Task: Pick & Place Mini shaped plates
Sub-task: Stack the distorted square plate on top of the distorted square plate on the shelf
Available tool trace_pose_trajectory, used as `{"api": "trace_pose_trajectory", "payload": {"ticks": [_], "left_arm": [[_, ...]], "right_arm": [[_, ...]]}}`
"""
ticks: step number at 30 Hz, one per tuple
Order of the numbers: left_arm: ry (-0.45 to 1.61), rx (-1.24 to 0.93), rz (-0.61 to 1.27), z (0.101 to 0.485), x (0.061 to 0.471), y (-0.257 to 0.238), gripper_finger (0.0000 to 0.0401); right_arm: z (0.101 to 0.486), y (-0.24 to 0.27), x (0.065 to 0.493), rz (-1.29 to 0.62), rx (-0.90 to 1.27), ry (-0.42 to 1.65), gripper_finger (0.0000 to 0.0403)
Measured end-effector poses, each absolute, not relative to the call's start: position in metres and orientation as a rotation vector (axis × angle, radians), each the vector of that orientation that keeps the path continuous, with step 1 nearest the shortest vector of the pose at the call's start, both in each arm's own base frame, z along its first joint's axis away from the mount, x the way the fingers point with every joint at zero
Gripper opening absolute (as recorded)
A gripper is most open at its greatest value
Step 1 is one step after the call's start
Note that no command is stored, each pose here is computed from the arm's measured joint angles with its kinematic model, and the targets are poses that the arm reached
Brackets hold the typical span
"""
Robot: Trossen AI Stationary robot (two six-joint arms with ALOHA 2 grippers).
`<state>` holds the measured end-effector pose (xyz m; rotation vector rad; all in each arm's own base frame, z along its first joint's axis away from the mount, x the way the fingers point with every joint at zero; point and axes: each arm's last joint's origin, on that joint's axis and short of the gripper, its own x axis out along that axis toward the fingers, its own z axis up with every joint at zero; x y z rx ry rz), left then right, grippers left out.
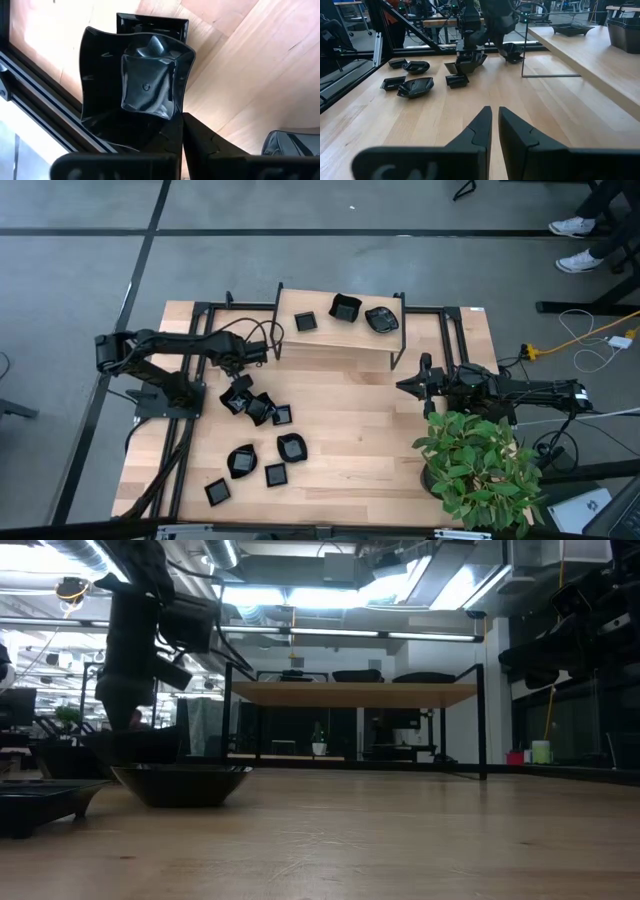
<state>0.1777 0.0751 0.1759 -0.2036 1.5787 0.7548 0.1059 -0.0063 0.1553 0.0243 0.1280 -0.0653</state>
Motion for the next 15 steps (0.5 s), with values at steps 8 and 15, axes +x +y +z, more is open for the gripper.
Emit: {"api": "trace_pose_trajectory", "payload": {"ticks": [8, 15], "left_arm": [[1.453, -0.221, 0.776, 0.194, 0.173, 0.073, 0.0002], [1.231, -0.231, 0.747, 0.224, 0.169, 0.066, 0.0002]], "right_arm": [[0.155, -0.006, 0.106, -0.065, 0.024, 0.128, 0.0034], [0.155, -0.006, 0.106, -0.066, 0.024, 0.128, 0.0034]]}}
